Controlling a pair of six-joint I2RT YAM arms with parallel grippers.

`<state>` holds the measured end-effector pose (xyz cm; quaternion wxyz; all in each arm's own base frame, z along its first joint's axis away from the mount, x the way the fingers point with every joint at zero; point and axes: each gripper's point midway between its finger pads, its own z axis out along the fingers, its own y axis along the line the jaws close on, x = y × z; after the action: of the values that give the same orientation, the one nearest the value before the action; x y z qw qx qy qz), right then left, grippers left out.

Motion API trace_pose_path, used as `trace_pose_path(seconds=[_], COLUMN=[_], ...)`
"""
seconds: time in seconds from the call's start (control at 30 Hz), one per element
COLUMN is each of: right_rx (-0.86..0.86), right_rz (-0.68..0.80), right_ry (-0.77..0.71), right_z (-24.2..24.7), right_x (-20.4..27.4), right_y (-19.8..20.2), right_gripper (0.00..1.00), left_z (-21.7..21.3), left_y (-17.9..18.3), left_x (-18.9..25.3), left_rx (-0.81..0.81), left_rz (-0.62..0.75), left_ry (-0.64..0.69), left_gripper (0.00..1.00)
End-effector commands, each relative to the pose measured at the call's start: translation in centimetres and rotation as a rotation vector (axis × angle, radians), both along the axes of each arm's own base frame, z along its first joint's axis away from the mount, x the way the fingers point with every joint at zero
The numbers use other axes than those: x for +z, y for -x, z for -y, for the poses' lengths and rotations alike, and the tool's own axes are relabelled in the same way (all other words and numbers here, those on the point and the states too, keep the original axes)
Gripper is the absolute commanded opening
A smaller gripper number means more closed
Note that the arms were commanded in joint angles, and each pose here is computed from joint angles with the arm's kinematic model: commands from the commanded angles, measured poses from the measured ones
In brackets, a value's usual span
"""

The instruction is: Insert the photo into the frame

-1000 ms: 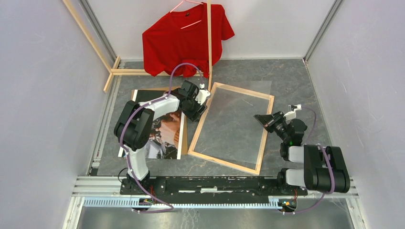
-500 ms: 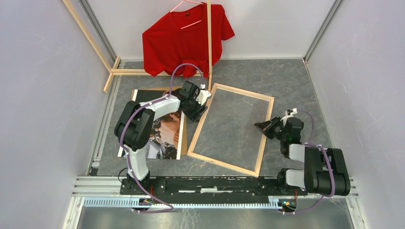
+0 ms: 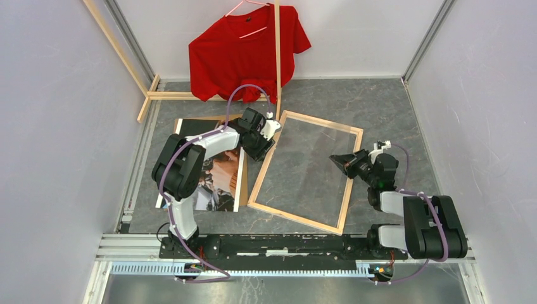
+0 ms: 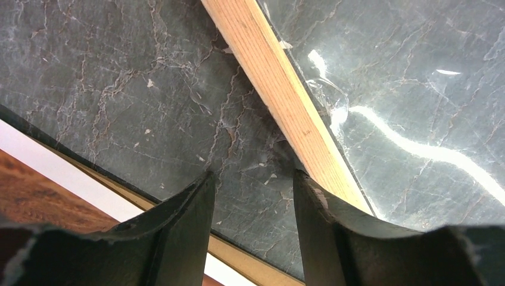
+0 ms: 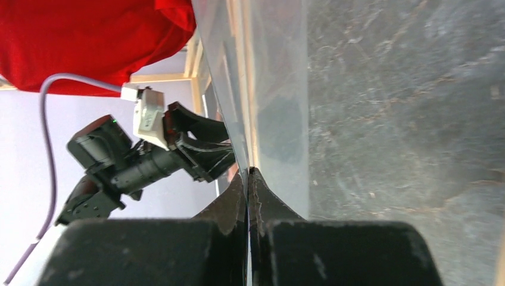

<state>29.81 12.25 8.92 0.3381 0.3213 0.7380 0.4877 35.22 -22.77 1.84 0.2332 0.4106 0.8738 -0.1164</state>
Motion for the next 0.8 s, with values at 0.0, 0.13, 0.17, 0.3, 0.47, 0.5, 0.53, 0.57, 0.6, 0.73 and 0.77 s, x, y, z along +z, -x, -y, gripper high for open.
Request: trace_pose_path(seconds=[0.0,0.13,0.17,0.3,0.47,0.5,0.53,0.57,0.6,0.73,0.77], right_rx=[0.051,0.040,0.036,0.029,0.026,0.023,0.021,0.021,0.023,0.027,0.027], right_rz=[0.058,0.073,0.083,0.125,0.151,0.156,0.164,0.172,0.181,0.189,0.191], right_ry=[-0.098,-0.142,-0.153,-0.195,-0.230,-0.248,-0.260,-0.274,-0.284,-0.272,-0.277], right_z=[-2.0,-2.1,-2.1,-2.3,-2.9,-3.0,-3.0,-3.1,-3.2,-3.4,-3.4], right_x=[3.2,4.5,4.9,7.0,8.8,9.2,9.5,9.9,10.4,11.1,11.3], right_y=[-0.1,-0.3,-0.4,-0.9,-1.3,-1.2,-1.3,-1.3,-1.3,-1.5,-1.5], right_gripper=[0.00,0.00,0.00,0.00,0.00,0.00,0.00,0.00,0.00,0.00,0.00], left_z=[0.7,0.7,0.7,0.7,0.8,0.8,0.9,1.0,1.0,1.0,0.9], left_y=[2.1,2.1,2.1,2.2,2.3,2.2,2.3,2.2,2.2,1.7,1.6], left_x=[-1.5,-1.4,-1.4,-1.4,-1.1,-0.9,-0.8,-0.6,-0.4,0.9,1.4], left_rx=[-0.042,-0.045,-0.045,-0.044,-0.046,-0.045,-0.044,-0.044,-0.041,-0.038,-0.036], left_rz=[-0.072,-0.065,-0.067,-0.064,-0.071,-0.075,-0.080,-0.081,-0.083,-0.074,-0.068], left_ry=[0.016,0.017,0.017,0.019,0.038,0.045,0.053,0.063,0.069,0.097,0.100], left_gripper=[0.57,0.57,0.56,0.55,0.54,0.54,0.54,0.54,0.54,0.55,0.56])
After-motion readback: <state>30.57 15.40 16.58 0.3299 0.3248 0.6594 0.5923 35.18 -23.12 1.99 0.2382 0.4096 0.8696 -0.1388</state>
